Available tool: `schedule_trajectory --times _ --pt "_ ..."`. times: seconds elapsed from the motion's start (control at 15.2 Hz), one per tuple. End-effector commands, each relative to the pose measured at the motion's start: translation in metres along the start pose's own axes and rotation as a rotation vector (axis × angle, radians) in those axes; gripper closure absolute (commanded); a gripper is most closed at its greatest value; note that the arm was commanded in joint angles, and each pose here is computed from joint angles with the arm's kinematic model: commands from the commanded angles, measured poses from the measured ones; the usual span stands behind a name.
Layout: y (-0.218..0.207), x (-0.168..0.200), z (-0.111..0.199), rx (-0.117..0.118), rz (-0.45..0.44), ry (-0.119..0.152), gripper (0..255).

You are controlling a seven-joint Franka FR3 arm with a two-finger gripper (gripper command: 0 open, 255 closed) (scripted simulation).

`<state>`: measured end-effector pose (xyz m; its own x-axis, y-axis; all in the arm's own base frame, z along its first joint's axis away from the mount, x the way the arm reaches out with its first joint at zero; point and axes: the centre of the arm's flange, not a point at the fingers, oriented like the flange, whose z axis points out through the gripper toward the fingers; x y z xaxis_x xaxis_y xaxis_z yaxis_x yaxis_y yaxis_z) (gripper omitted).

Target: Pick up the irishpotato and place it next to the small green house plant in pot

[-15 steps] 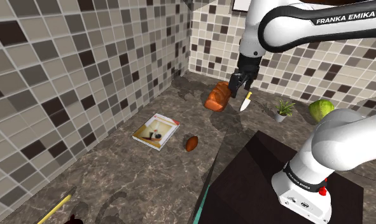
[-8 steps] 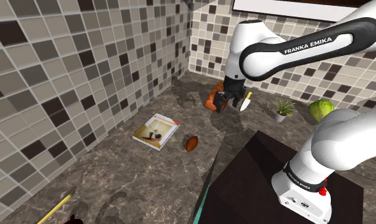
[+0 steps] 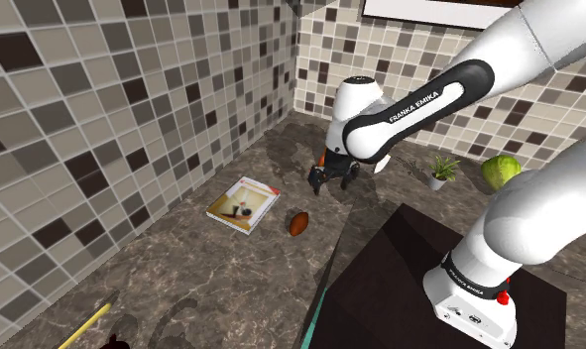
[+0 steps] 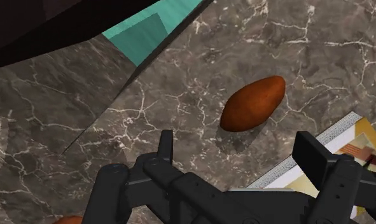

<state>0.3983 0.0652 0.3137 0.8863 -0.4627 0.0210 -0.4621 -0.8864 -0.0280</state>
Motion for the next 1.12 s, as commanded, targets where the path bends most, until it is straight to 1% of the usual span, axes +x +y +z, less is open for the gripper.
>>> schedule_trajectory --times 0.0,0.66,1.06 --pt "-0.008 0.002 0.024 0.011 0.051 0.004 0" --pt "-0.052 0.037 0.137 0.057 0.285 0.016 0" --pt "-0.054 0.038 0.169 0.057 0.285 0.016 0"
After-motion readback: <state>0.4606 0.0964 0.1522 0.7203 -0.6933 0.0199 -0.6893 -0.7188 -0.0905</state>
